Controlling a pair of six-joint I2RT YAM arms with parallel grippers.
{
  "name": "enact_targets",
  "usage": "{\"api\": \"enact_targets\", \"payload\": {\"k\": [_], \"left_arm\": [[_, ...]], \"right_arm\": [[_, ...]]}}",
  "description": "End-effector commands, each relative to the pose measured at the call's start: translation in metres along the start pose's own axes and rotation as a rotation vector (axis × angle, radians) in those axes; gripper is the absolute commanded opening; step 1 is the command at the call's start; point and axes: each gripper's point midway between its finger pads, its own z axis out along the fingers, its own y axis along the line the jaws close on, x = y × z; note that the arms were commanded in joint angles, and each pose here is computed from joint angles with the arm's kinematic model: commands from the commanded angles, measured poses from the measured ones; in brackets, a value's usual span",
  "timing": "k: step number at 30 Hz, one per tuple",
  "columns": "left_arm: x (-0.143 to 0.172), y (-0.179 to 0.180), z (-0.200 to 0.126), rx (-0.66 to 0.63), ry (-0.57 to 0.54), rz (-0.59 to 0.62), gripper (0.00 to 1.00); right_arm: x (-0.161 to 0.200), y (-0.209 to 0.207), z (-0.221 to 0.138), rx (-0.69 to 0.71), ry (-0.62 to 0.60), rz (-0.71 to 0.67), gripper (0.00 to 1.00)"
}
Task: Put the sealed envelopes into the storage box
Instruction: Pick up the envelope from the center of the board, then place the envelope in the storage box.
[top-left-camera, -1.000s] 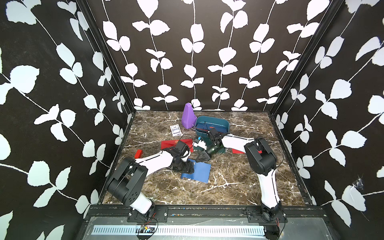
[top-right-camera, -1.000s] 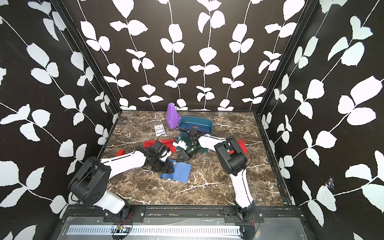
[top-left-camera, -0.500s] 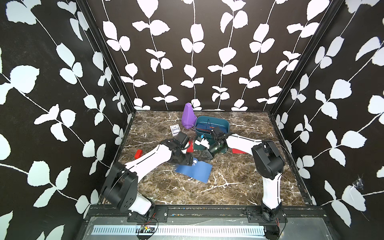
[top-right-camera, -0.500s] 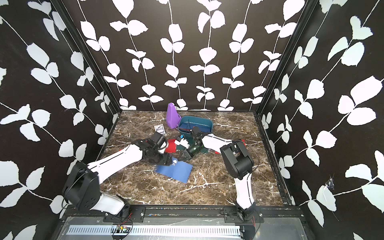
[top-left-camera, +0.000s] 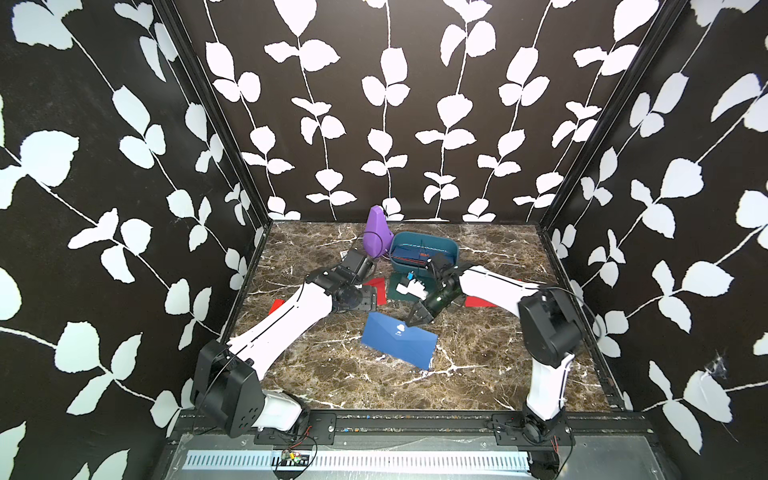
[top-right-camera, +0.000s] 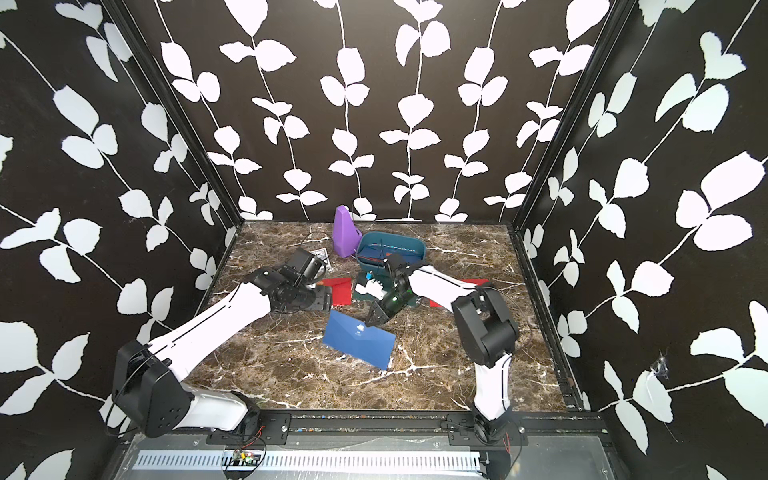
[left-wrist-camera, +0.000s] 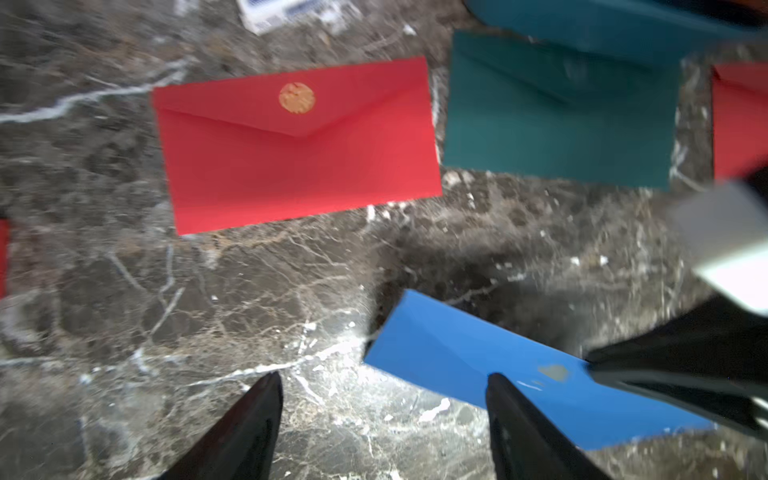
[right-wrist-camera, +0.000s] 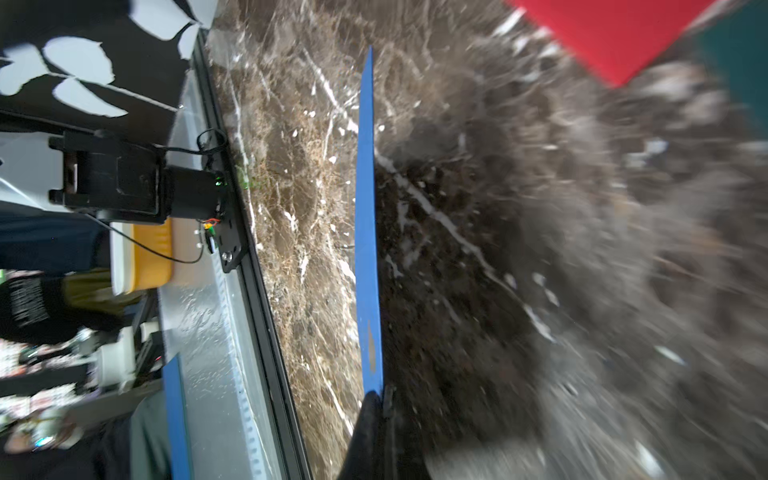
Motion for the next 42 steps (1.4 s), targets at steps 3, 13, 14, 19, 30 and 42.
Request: {"api": "enact_targets", "payload": {"k": [3, 13, 14, 19, 30, 42], "left_arm": [[-0.042, -0.003, -0.003, -0.015, -0.067, -0.097, 0.76], [-0.103, -0.048, 0.057, 0.031, -0.076, -0.288, 0.66], [-0.11, -0.053, 0.063, 0.04, -0.084, -0.302, 0.65], [-0.128, -0.073, 0.088, 0.064, -0.104, -0.342, 0.63], [-0.14, -0.086, 0.127, 0.023, -0.085, -0.3, 0.48], [-0.127, -0.077, 0.139, -0.024, -0.048, -0.296, 0.42]], "right_arm": [[0.007, -0.004, -0.072, 0.202, -0.053, 0.086, 0.0], [0.017, 0.015, -0.168, 0.429, -0.305, 0.173, 0.0], [0.019, 0.012, -0.176, 0.463, -0.324, 0.2, 0.0], [0.025, -0.008, -0.2, 0.62, -0.391, 0.311, 0.0], [0.033, -0.018, -0.201, 0.651, -0.434, 0.368, 0.0], [0.024, -0.011, -0.213, 0.66, -0.472, 0.354, 0.0]]}}
